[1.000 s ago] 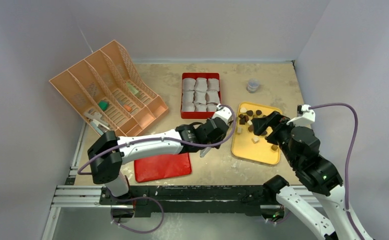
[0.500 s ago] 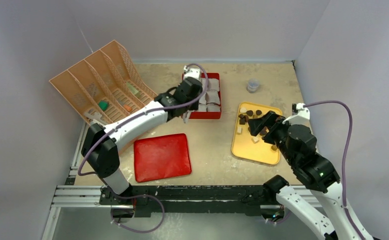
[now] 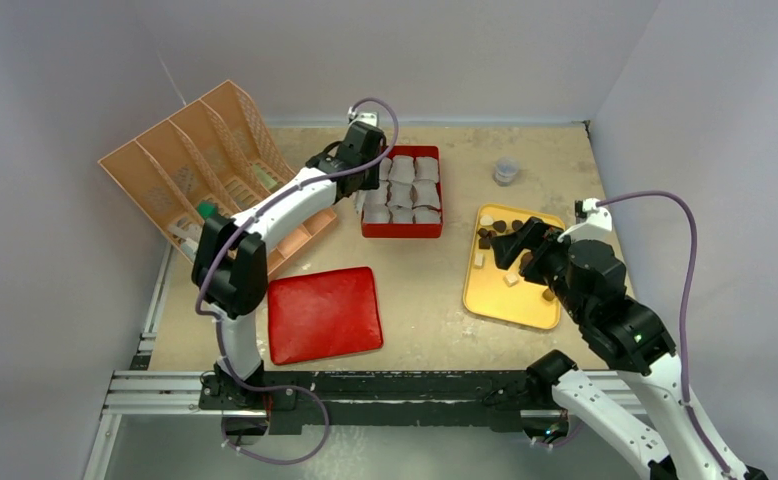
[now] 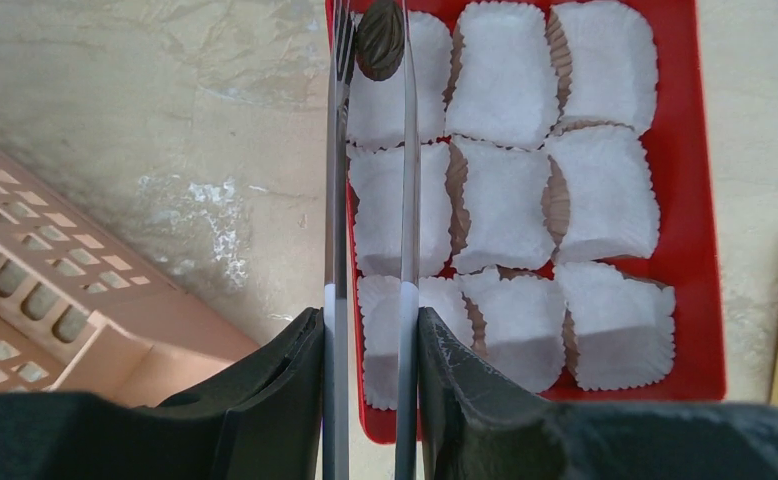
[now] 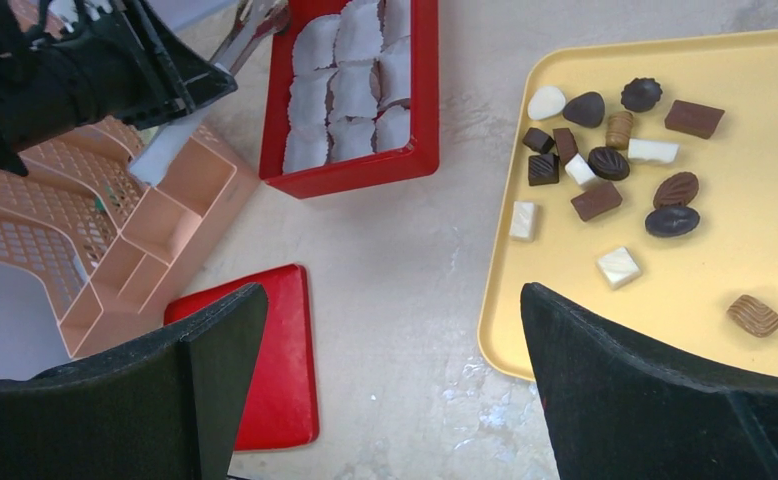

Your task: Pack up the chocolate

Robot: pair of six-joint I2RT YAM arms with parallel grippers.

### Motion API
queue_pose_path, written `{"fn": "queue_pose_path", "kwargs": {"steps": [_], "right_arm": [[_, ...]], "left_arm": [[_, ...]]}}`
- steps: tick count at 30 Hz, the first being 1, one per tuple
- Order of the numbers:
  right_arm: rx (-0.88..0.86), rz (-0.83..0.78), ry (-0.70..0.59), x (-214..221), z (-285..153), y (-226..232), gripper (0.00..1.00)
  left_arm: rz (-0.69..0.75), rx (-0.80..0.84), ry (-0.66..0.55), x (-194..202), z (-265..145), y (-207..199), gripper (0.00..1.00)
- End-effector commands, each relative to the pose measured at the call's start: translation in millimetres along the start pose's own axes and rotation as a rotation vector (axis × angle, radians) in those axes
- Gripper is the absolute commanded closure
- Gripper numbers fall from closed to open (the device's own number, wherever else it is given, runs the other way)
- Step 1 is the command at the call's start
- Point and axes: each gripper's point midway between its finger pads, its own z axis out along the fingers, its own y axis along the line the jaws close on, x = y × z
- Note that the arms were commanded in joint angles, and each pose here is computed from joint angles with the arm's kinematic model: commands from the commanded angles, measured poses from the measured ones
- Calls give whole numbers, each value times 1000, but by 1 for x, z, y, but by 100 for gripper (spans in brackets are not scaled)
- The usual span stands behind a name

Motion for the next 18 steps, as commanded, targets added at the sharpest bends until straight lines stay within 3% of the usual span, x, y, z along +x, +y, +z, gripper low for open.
{"fn": "queue_pose_path", "kwargs": {"steps": [1,18], "right_arm": [[-18,22,-55,-19,-6,7,1],[22,-4,-101,-32,-5,3,1]], "left_arm": [[-4,54,-78,-35,2,-9,74],[23,38,-32,-20,30,0,67]]}}
